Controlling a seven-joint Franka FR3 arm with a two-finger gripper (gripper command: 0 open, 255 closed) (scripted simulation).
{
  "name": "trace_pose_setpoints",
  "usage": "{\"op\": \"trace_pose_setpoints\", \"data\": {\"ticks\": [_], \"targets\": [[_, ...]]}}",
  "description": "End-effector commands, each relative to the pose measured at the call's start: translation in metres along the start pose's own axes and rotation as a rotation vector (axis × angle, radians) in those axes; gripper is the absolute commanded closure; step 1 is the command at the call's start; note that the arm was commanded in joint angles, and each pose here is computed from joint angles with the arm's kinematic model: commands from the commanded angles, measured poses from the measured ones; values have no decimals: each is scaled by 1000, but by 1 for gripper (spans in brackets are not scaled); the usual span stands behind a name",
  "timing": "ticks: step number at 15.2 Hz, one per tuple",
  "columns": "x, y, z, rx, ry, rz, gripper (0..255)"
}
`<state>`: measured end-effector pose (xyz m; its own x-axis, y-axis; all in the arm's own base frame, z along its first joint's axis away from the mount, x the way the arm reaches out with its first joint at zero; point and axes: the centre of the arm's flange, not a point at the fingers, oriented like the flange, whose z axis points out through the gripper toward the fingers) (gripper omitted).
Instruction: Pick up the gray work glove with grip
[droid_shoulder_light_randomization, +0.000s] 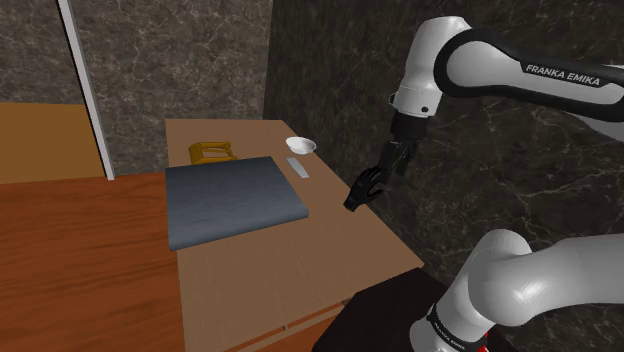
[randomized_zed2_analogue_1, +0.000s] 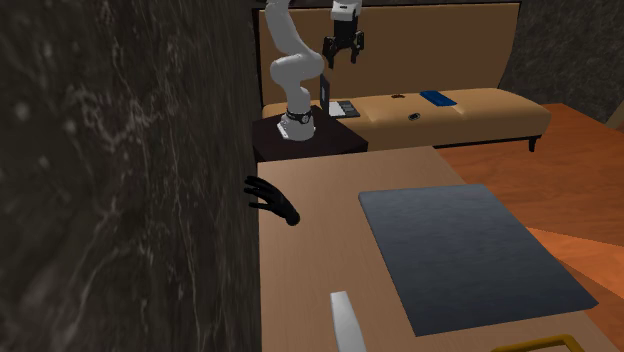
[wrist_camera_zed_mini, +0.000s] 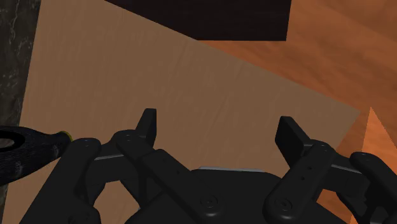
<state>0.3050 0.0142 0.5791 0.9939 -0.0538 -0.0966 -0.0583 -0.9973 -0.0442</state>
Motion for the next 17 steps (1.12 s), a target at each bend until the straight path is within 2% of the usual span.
{"op": "trace_pose_setpoints", "data": {"ticks": [1,9,17], "targets": [[0,0,0,0,0,0,0],[-1,65,58,-151,-29,-268,0],[15,137,106,-302,-59,-537,0]]}}
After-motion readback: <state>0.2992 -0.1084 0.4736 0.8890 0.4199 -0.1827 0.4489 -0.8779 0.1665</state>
